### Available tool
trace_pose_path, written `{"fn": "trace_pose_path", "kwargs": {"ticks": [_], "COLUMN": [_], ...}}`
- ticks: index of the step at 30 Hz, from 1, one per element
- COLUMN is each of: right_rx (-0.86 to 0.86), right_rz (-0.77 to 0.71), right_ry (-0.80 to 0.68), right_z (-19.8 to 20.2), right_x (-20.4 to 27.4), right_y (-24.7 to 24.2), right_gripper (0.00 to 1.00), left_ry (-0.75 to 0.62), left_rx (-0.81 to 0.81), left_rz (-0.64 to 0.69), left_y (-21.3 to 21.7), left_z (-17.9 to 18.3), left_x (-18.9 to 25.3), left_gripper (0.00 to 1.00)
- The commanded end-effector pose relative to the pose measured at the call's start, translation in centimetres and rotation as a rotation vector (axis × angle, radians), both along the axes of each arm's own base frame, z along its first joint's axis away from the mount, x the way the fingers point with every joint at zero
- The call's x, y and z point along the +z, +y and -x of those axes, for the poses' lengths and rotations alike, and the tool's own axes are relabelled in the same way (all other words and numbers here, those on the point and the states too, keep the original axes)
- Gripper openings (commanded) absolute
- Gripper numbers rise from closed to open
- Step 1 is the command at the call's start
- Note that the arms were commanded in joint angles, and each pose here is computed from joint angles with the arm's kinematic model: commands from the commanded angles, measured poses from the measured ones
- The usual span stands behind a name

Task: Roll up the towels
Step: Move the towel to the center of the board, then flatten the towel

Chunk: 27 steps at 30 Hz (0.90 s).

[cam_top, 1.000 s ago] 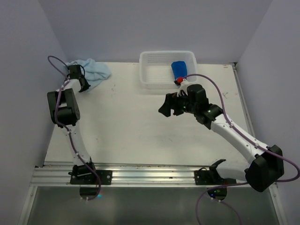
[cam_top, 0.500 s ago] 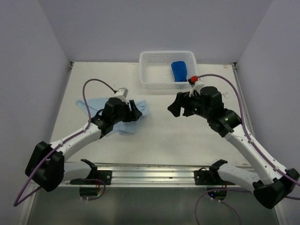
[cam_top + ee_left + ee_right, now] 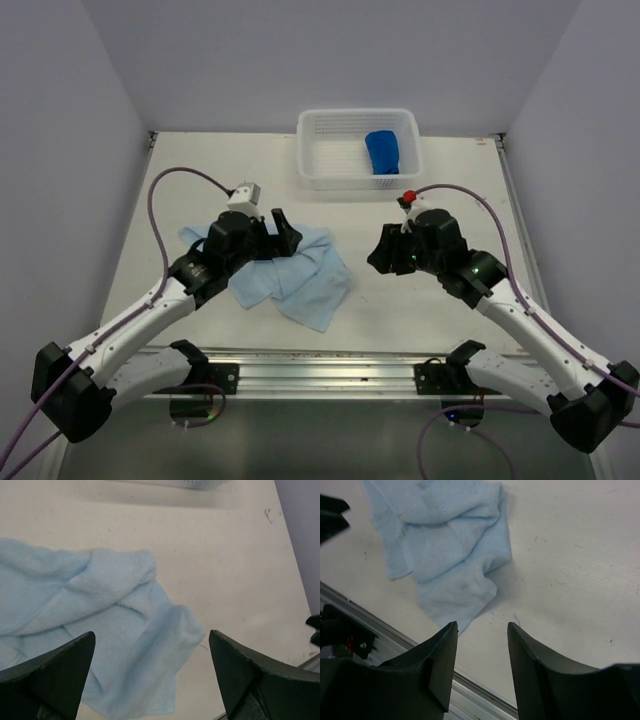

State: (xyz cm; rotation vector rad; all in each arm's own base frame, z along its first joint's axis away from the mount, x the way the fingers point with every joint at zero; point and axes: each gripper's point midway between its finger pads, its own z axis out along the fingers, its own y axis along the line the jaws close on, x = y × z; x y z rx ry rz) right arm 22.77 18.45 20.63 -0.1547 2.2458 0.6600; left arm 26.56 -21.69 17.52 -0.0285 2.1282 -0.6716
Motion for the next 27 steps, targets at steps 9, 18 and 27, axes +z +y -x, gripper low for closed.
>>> {"fn": "trace_pose_path", "kwargs": {"ticks": [9, 18, 27], "right_rx": [0.103, 0.141, 0.0], "right_rz": [0.197, 0.259, 0.405], "right_ry": [0.13, 0.15, 0.225], "right_z": [-0.5, -4.2, -3.7], "right_x": [-7.4, -8.9, -12.5], "right_y": [9.2, 13.4, 9.6], "right_gripper": [0.69, 0.68, 0.68], "left_ry": [-0.009, 0.026, 0.16], "left_rx": [0.31, 0.443, 0.538], "left_rz": [-0.08, -0.197, -0.124], "left_y": [14.2, 19.8, 24.3], "left_z": [-5.2, -6.1, -7.1], "left_x": [2.4, 0.0, -4.7], "left_gripper": [1.0, 1.0, 1.0]}}
